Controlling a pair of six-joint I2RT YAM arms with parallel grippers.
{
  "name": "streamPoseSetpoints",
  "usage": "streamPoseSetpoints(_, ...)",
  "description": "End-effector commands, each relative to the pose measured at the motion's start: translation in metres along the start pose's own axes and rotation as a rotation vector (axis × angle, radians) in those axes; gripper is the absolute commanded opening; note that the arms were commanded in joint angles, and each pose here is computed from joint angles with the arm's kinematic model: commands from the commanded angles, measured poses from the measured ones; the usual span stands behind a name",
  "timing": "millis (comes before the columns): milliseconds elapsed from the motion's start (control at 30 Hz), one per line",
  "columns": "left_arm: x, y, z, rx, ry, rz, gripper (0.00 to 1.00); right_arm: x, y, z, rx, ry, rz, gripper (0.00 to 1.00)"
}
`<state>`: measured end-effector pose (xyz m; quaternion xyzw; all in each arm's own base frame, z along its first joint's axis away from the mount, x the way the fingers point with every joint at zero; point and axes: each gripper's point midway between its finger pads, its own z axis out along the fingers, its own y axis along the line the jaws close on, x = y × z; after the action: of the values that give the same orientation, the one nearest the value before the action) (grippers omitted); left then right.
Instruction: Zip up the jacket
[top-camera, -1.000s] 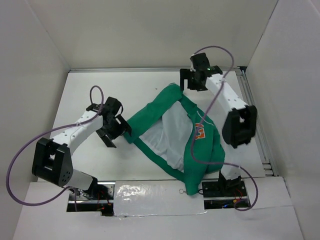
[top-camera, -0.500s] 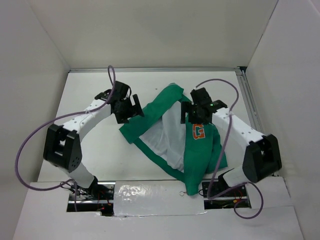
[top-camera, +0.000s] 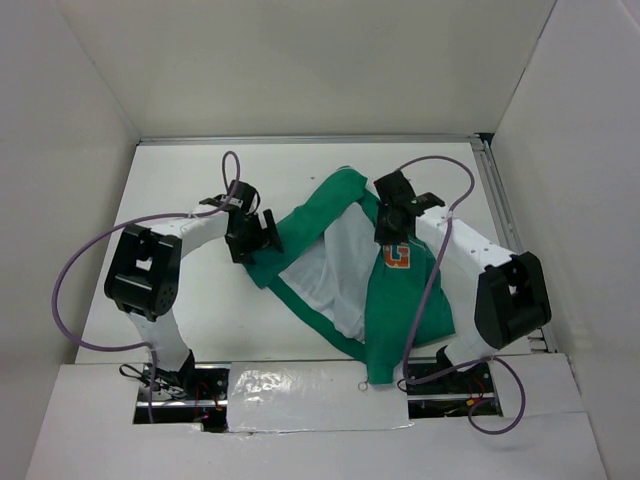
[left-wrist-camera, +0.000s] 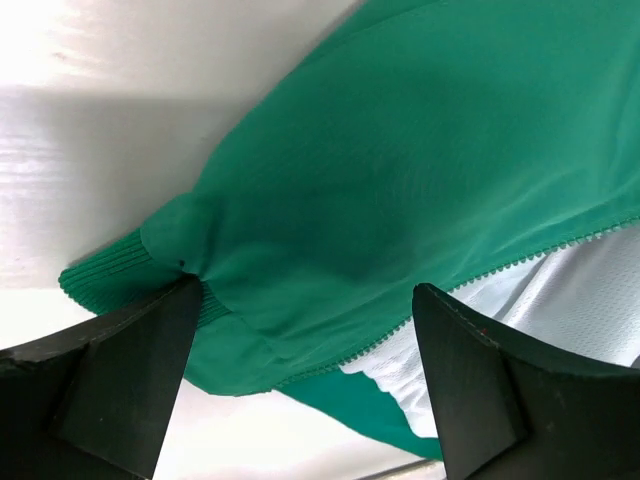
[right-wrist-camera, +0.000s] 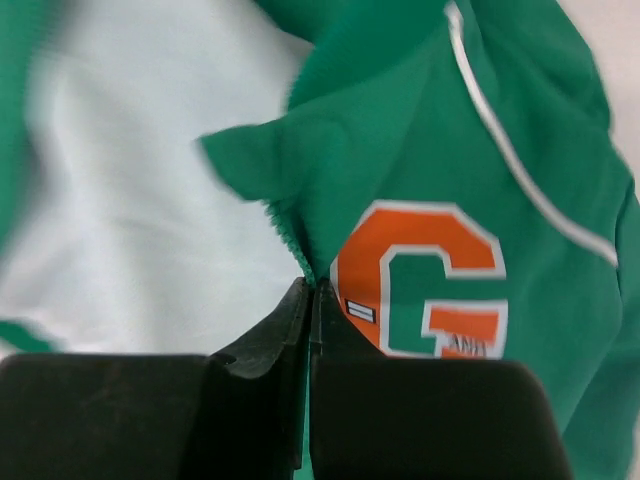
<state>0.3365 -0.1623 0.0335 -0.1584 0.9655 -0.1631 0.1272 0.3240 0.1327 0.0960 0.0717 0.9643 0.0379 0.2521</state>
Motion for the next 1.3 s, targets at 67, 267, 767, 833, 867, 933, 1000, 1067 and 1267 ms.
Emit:
streamPoseSetpoints(67,0.034,0.008,0.018,-0.025,0.077,-0.003,0.99,-0.07,0.062,-0.043,-0.275,-0.117,0.1,0.0)
streamPoseSetpoints(267,0.066,0.017,0.007,-0.1,0.121,-0.055,0.99,-0.134,0.09,-0.012,-0.401,-0.094,0.296,0.0)
streamPoseSetpoints(767,0.154,-0.018,-0.064,-0.096,0.179,0.063,0.99,-0.049,0.07,-0.061,-0.41,-0.163,0.065,1.0)
streamPoseSetpoints(833,0.159,-0.021,-0.074,-0.1,0.168,0.075,0.99,0.002,0.057,-0.05,-0.37,-0.077,0.107,1.0)
streamPoseSetpoints(867,0.16,-0.022,-0.077,-0.102,0.164,0.071,0.99,0.013,0.054,-0.057,-0.38,-0.085,0.111,1.0)
streamPoseSetpoints(933,0.159,-0.023,-0.085,-0.102,0.153,0.058,0.99,0.053,0.045,-0.044,-0.355,-0.008,0.136,1.0)
streamPoseSetpoints(1000,0.154,-0.022,-0.088,-0.09,0.132,0.041,0.99,0.079,0.039,-0.038,-0.352,0.036,0.15,1.0)
streamPoseSetpoints(1067,0.14,-0.022,-0.088,-0.05,0.106,0.027,0.99,0.097,0.041,-0.036,-0.371,0.086,0.144,1.0)
streamPoseSetpoints(1267,0.091,-0.02,-0.072,0.033,0.057,-0.022,0.99,0.124,0.029,-0.007,-0.252,0.178,0.179,1.0)
